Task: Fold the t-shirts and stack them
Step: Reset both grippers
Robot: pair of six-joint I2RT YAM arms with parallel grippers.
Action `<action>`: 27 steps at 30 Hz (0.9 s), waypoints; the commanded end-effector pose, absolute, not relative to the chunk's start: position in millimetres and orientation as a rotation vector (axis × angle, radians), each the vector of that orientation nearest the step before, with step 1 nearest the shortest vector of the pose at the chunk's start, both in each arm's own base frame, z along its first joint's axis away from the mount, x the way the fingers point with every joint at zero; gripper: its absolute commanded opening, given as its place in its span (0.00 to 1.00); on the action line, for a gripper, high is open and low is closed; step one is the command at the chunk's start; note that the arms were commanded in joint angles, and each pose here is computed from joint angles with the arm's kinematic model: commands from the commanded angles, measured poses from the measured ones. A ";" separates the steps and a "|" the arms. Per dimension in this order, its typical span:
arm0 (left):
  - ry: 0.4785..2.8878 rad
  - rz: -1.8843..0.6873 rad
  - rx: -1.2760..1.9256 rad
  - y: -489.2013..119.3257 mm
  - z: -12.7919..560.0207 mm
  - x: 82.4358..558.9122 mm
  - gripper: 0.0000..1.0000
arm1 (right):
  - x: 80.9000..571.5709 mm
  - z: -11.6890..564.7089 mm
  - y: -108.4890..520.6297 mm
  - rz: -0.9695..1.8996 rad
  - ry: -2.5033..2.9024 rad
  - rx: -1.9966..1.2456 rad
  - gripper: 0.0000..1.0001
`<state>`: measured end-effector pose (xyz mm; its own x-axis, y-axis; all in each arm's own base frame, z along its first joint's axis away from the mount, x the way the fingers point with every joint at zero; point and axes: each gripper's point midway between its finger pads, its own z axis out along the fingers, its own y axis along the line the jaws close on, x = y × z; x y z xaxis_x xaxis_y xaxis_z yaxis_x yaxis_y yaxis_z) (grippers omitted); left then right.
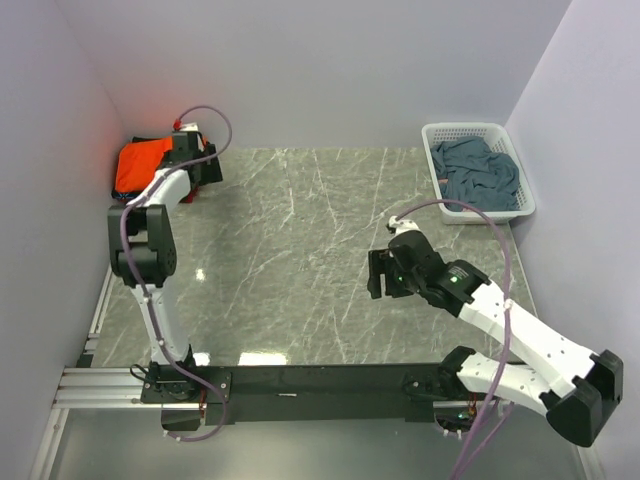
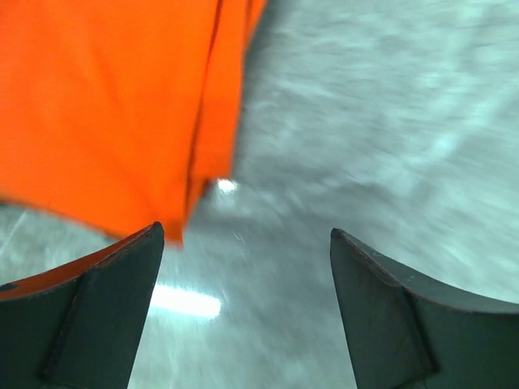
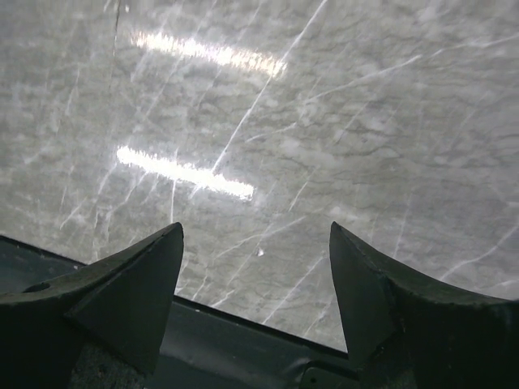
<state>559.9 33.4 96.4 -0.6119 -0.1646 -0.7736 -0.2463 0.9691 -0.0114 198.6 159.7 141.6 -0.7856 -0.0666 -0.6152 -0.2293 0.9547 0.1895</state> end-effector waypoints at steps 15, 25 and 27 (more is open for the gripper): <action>1.810 -0.261 -0.465 -17.9 352.9 315.9 0.99 | 192.7 288.0 30.5 0.111 1.886 0.322 0.85; 1.601 -0.115 -0.729 35.8 324.1 186.5 0.99 | 168.8 291.3 -12.8 0.154 1.638 0.438 0.91; 1.558 -0.122 -0.718 37.8 319.3 175.0 0.99 | 163.9 290.5 -18.1 0.179 1.596 0.456 0.91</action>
<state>187.3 24.6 346.6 0.0420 -0.4966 -0.8669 -0.2821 0.8265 -0.4871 163.5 -6.1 287.1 -0.0962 0.3728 -0.9229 0.1435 0.9227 0.3578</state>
